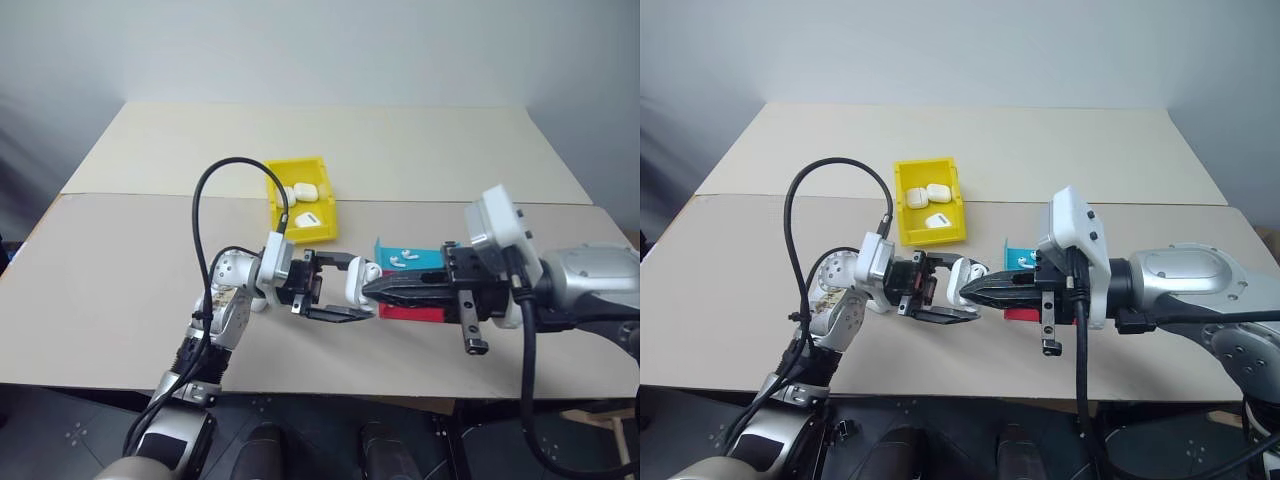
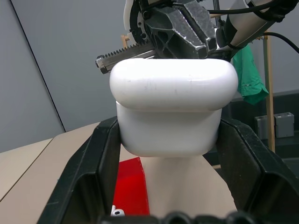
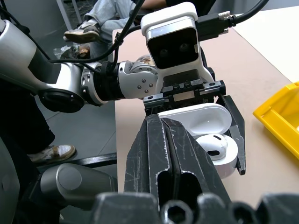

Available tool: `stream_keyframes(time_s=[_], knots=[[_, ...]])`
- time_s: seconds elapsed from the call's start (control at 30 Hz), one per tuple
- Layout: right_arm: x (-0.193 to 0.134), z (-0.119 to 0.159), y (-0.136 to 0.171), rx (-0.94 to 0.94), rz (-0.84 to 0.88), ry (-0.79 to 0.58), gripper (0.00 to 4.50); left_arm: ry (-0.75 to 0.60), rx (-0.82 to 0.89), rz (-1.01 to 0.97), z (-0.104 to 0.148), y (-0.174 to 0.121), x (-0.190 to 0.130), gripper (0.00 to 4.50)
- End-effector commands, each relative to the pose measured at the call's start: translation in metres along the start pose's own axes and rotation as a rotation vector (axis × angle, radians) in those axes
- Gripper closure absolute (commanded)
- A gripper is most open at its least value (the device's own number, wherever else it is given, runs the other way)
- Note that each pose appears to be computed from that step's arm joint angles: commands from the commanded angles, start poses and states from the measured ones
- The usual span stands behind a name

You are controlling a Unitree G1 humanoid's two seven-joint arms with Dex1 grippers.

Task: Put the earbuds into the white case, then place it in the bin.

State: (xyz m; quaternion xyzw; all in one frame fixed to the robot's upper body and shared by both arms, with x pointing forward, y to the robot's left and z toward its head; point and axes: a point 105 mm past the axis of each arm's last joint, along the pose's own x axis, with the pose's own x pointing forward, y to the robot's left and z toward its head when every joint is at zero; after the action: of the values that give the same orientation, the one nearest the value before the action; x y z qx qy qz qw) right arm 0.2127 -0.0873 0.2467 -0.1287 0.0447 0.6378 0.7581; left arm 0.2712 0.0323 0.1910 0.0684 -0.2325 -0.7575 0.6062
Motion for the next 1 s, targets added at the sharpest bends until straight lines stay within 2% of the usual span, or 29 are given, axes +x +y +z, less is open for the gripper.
stream_keyframes(time_s=[0.03,0.3,0.77,1.0], knots=[[-0.003,-0.006,0.000,-0.002,-0.016,0.051,4.45,-0.045,0.098,-0.005,0.021,0.008,0.004,1.73],[-0.007,-0.010,0.001,-0.010,-0.029,0.069,4.45,-0.037,0.101,0.001,0.019,0.008,0.004,1.73],[-0.001,-0.001,-0.005,-0.106,-0.060,0.019,4.45,-0.052,0.106,-0.010,0.021,0.007,0.007,1.73],[-0.005,0.001,0.007,-0.147,0.007,0.021,4.45,-0.048,0.107,-0.004,0.020,0.006,0.006,1.73]])
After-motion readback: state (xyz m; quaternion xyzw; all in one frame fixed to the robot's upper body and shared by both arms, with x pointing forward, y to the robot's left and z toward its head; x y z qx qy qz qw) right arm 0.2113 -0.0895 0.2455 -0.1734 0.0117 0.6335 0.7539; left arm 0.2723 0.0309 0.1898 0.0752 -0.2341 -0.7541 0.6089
